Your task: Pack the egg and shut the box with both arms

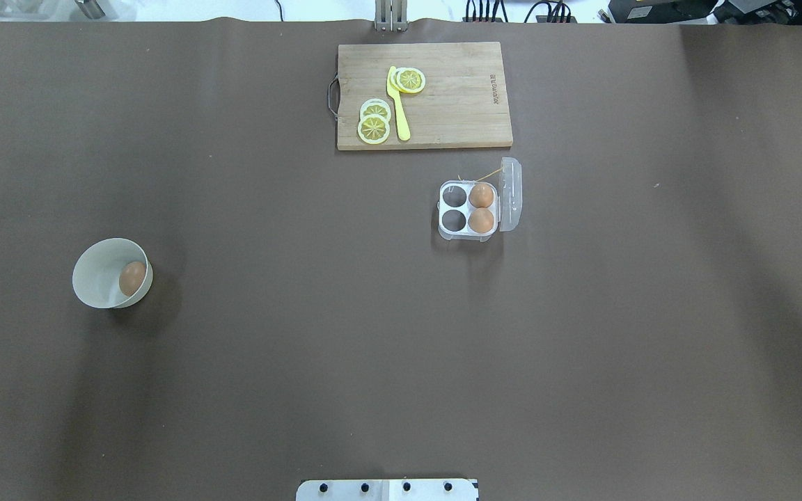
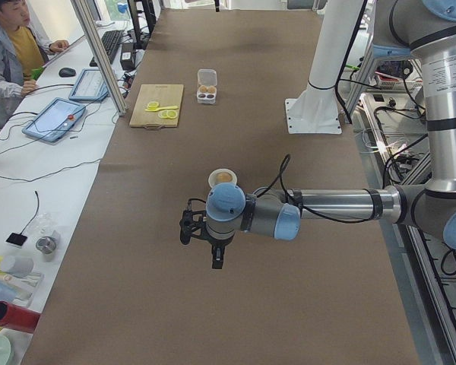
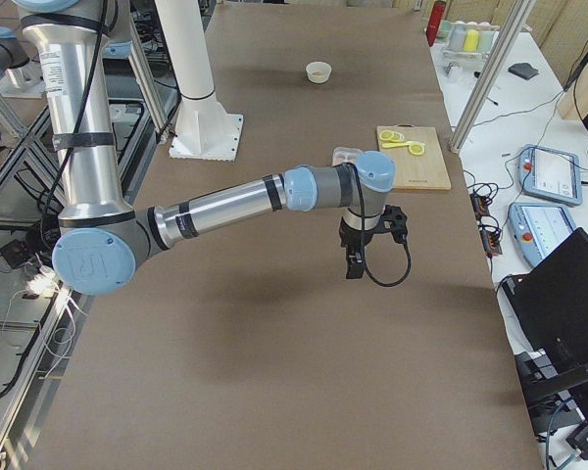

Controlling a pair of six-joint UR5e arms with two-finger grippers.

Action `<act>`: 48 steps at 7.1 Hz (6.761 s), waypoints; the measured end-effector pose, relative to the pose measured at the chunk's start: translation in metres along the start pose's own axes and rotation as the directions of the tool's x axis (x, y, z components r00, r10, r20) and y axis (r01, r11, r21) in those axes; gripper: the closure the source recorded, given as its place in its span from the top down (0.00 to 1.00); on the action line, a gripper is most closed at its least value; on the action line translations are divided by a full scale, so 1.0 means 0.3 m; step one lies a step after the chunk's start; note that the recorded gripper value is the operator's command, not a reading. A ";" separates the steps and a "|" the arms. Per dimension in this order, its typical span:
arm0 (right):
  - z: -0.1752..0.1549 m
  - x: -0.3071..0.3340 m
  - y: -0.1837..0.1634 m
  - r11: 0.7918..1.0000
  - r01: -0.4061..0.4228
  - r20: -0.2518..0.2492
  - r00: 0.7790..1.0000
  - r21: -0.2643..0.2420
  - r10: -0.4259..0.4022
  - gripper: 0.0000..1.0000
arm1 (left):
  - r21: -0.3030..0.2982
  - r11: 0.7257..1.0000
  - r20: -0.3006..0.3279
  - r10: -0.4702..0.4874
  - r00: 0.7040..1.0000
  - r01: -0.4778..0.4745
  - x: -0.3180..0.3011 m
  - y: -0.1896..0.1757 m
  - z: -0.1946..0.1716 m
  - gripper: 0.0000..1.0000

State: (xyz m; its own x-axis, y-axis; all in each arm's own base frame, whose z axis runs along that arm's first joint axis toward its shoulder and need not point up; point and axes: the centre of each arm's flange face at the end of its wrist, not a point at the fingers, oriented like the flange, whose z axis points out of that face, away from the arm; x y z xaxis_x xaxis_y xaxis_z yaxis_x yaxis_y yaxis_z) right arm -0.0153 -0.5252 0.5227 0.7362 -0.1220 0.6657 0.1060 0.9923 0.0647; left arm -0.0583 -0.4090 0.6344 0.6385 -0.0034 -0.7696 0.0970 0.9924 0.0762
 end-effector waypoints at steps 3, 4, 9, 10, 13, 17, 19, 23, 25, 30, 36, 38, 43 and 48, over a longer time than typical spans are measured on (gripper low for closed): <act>0.021 0.013 0.016 1.000 0.000 0.017 1.000 0.000 0.000 1.00 | 0.009 1.000 -0.005 0.013 1.000 -0.013 0.023 -0.005 -0.016 0.98; 0.026 0.008 0.016 1.000 0.002 0.025 1.000 -0.003 -0.002 1.00 | 0.012 1.000 -0.004 0.016 1.000 -0.016 0.029 -0.006 -0.021 0.98; 0.040 -0.050 0.011 1.000 0.029 0.055 0.998 -0.012 -0.028 1.00 | 0.032 0.998 -0.013 0.047 0.999 -0.046 0.081 -0.020 -0.053 0.98; 0.039 -0.057 0.010 0.999 0.033 0.056 0.998 -0.011 -0.033 1.00 | 0.040 0.998 -0.016 0.048 0.999 -0.048 0.117 -0.034 -0.064 0.98; 0.063 -0.112 -0.003 0.997 0.077 0.057 0.995 -0.011 -0.076 1.00 | 0.023 1.000 -0.020 -0.018 1.000 0.018 0.398 -0.095 -0.020 0.93; 0.081 -0.137 -0.005 0.993 0.116 0.058 0.991 0.008 -0.116 1.00 | -0.033 0.998 0.015 0.056 0.998 -0.055 0.841 -0.129 0.190 0.78; 0.087 -0.140 -0.005 0.993 0.118 0.059 0.991 0.005 -0.118 1.00 | -0.060 0.991 0.034 0.124 0.992 -0.122 1.001 -0.118 0.314 0.71; 0.098 -0.143 -0.004 0.993 0.120 0.059 0.991 -0.001 -0.120 1.00 | -0.144 0.973 0.018 0.184 0.983 -0.179 1.178 -0.089 0.511 0.69; 0.100 -0.143 -0.004 0.993 0.120 0.059 0.991 -0.002 -0.119 1.00 | -0.165 0.969 0.013 0.188 0.982 -0.183 1.220 -0.097 0.562 0.63; 0.100 -0.143 -0.004 0.993 0.120 0.059 0.991 -0.002 -0.120 1.00 | -0.188 0.971 0.015 0.154 0.988 -0.149 1.250 -0.106 0.622 0.62; 0.097 -0.146 -0.005 0.993 0.122 0.060 0.991 0.000 -0.121 1.00 | -0.215 0.965 0.022 0.158 0.987 -0.150 1.253 -0.085 0.670 0.62; 0.096 -0.147 -0.005 0.992 0.123 0.060 0.991 0.001 -0.122 1.00 | -0.217 0.964 0.022 0.160 0.987 -0.151 1.255 -0.082 0.674 0.62; 0.097 -0.146 -0.009 0.992 0.123 0.058 0.991 0.000 -0.123 1.00 | -0.227 0.965 0.023 0.143 0.989 -0.134 1.297 -0.080 0.706 0.31; 0.092 -0.152 -0.017 0.992 0.125 0.058 0.990 0.003 -0.125 1.00 | -0.234 0.962 0.003 0.146 0.989 -0.141 1.307 -0.073 0.678 0.00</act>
State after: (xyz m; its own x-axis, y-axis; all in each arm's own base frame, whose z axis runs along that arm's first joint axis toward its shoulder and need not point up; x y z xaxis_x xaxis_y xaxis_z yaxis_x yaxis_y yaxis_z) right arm -0.0680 -0.5242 0.5127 0.6770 -0.2433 0.6946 0.1947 0.9694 0.1498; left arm 0.3455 -0.4571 0.4599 0.6478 0.1408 -0.7487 -0.1754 0.9839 0.0333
